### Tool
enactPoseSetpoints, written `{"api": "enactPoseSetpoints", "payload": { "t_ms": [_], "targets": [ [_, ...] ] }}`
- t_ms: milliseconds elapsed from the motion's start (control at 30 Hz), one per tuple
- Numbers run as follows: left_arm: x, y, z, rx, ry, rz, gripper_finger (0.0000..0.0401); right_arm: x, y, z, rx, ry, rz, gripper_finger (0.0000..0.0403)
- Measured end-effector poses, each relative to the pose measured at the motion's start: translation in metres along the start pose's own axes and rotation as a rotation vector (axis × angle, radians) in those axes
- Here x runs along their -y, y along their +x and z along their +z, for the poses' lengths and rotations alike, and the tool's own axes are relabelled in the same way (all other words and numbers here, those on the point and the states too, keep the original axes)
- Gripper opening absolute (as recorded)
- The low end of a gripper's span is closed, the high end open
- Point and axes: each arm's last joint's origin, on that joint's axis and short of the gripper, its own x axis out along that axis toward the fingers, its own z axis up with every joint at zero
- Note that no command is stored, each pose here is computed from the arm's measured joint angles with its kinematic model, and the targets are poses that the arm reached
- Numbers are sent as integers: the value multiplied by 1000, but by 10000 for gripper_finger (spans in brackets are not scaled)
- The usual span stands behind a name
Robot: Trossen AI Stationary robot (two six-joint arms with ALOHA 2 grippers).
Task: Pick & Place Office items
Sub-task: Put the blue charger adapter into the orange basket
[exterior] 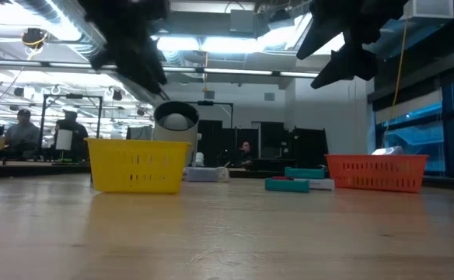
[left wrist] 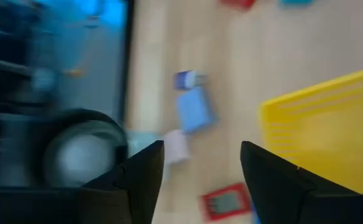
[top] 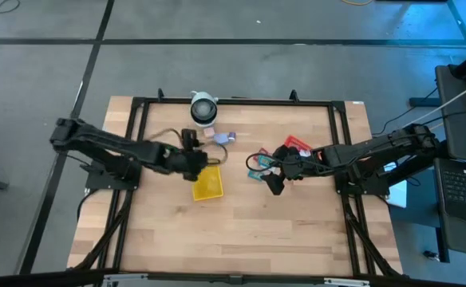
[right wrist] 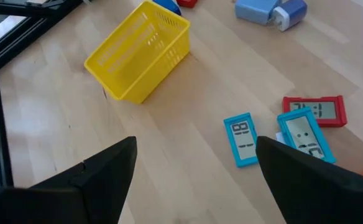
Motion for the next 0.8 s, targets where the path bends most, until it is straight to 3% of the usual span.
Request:
{"api": "enactPoseSetpoints", "payload": {
  "t_ms": [67,100,200,300,400,533,667,800],
  "targets": [
    [5,15,5,-37,50,140,197,0,0,0,-2,6,2,333],
    [3,23,9,-30,13,169,195,0,0,0,-2,11,2,333],
    [-3,45,14,-9,-116,98,190,0,0,0,-3,23,2,333],
    [-12,64,12,-28,-180,107,189,0,0,0,-2,49,2,333],
    [-29,72,10,-8,-300,2,189,0,0,0,-7,64,7,333],
    [-34,78,-2,-99,-282,-28,184,0,0,0,7,65,-4,333],
    [-36,83,-17,-204,-278,-139,176,1,0,1,50,52,-42,333],
    [-38,84,-25,-268,-247,-139,168,2,0,3,82,47,-70,333]
  ]
}}
